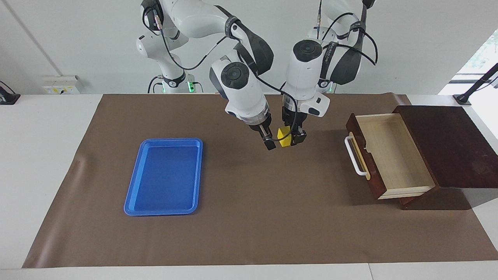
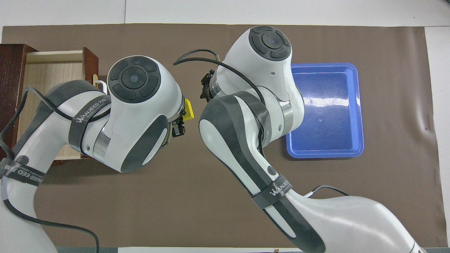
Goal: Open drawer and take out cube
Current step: 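Carry the cube toward the right gripper while the right gripper approaches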
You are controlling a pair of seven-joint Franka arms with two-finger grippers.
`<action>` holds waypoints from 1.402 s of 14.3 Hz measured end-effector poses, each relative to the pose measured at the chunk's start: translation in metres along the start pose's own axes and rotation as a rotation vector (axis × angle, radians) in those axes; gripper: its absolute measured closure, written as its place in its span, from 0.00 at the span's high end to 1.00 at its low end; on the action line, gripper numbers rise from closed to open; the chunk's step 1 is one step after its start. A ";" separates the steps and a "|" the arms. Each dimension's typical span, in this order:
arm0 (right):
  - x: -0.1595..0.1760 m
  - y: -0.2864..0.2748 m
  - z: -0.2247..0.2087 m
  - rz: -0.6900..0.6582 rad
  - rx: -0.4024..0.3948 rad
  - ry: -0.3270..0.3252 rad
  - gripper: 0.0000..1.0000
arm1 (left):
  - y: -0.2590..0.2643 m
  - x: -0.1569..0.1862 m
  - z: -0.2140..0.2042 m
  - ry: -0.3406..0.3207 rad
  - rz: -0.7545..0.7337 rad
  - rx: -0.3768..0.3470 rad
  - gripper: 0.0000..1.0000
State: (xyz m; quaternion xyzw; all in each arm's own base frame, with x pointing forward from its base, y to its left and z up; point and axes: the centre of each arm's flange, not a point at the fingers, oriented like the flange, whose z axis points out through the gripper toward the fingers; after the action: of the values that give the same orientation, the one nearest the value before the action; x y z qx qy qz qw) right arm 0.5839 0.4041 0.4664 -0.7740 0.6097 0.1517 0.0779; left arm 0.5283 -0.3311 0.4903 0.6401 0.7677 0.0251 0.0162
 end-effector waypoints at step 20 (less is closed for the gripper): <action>-0.010 -0.024 -0.020 0.044 0.023 -0.018 0.98 | 0.000 -0.001 0.004 0.004 0.001 0.005 0.55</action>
State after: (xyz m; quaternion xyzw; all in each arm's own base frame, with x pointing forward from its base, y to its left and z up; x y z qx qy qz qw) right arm 0.6077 0.4133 0.4875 -0.7581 0.6276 0.1532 0.0890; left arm 0.5288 -0.3316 0.4861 0.6403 0.7676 0.0245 0.0128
